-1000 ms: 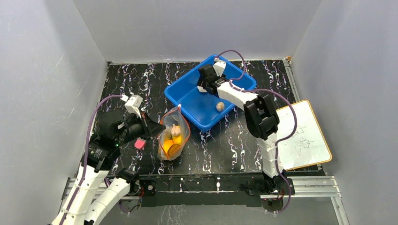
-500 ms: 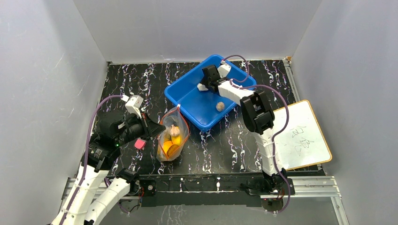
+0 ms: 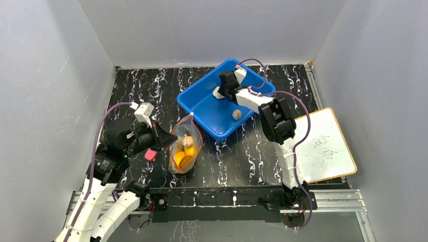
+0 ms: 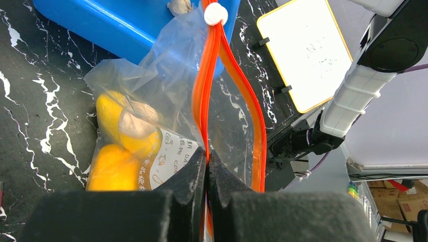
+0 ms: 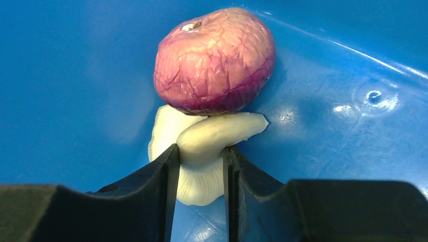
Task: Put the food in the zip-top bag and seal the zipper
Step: Pick up the fake vegetable from the bin.
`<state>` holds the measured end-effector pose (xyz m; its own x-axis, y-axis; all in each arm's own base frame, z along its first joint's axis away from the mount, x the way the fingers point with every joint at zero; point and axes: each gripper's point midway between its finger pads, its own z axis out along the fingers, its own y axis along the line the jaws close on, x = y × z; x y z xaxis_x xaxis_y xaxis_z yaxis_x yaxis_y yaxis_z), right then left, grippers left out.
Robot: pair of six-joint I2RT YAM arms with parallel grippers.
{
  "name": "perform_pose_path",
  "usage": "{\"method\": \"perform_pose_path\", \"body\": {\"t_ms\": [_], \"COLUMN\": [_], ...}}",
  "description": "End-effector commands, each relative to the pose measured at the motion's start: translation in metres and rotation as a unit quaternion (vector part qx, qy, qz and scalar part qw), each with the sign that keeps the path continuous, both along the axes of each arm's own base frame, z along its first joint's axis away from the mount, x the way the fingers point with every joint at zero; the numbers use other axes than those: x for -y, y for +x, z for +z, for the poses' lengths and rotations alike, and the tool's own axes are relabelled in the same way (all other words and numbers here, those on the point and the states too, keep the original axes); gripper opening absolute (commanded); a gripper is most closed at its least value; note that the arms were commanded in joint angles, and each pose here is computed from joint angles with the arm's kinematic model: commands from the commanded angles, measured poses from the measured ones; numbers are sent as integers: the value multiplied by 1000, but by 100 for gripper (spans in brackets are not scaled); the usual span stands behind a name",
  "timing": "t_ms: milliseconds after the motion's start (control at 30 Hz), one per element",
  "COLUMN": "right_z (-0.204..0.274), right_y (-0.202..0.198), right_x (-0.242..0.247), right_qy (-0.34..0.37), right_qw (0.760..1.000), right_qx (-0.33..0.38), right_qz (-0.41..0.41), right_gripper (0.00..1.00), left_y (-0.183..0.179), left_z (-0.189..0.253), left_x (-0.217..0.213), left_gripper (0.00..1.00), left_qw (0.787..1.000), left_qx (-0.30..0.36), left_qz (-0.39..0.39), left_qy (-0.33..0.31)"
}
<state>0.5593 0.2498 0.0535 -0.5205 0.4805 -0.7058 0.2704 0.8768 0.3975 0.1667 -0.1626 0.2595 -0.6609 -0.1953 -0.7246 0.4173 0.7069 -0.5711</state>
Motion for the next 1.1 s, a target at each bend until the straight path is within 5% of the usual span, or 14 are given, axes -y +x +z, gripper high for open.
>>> {"method": "perform_pose_path", "body": {"t_ms": [0, 1067], "right_z": [8, 116], "right_y": [-7, -95], "right_x": [-2, 24], "right_qy": [-8, -30], "right_qw": [999, 987], "right_qx": [7, 51], "right_qz": [42, 148], "right_gripper": [27, 21], "left_y": [-2, 26], "left_z": [19, 29], "left_x": [-1, -10], "left_gripper": [0, 0], "left_qw": [1000, 998], "left_qx": [25, 28], "left_qz": [-4, 62], "left_qy": [-6, 6]}}
